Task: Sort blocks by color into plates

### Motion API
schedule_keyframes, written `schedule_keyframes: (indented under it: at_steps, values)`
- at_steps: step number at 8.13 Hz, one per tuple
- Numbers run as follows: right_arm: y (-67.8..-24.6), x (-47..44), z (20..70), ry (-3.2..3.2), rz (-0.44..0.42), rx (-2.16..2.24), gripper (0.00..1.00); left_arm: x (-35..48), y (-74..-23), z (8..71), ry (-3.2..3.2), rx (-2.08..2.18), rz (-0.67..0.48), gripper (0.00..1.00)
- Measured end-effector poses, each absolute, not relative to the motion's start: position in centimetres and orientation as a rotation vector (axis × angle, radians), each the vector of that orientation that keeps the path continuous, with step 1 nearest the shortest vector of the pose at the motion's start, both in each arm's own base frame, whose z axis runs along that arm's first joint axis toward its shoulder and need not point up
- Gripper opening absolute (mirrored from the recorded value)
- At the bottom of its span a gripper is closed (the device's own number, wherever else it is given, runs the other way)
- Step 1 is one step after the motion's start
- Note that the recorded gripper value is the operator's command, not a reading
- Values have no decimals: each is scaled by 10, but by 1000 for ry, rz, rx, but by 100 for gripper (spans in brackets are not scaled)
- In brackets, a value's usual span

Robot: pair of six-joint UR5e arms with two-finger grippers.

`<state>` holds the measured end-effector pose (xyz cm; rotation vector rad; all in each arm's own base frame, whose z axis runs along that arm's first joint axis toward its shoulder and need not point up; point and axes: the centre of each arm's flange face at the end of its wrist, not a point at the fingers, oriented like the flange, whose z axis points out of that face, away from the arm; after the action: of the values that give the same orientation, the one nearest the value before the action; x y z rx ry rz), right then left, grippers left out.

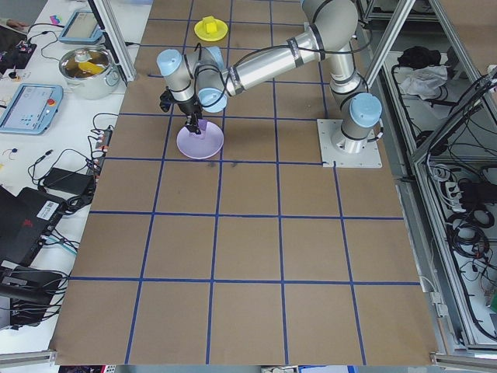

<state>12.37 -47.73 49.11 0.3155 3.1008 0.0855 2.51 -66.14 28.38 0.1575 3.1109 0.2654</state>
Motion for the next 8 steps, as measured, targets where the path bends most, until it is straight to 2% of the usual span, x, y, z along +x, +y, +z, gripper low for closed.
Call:
schedule_keyframes:
  at_steps: [1,2,5,8]
  values:
    - [-477,123,492,3105,84,315,100,24,-663,275,3114,162,283,97]
    - [-478,123,493,3110,77,315,100,23,-664,270,3115,165,292,100]
    - [-478,123,493,3113,73,316,100,20,-662,283,3111,151,263,100]
    - [-478,122,494,3113,70,319,100,12,-649,331,3099,79,174,100]
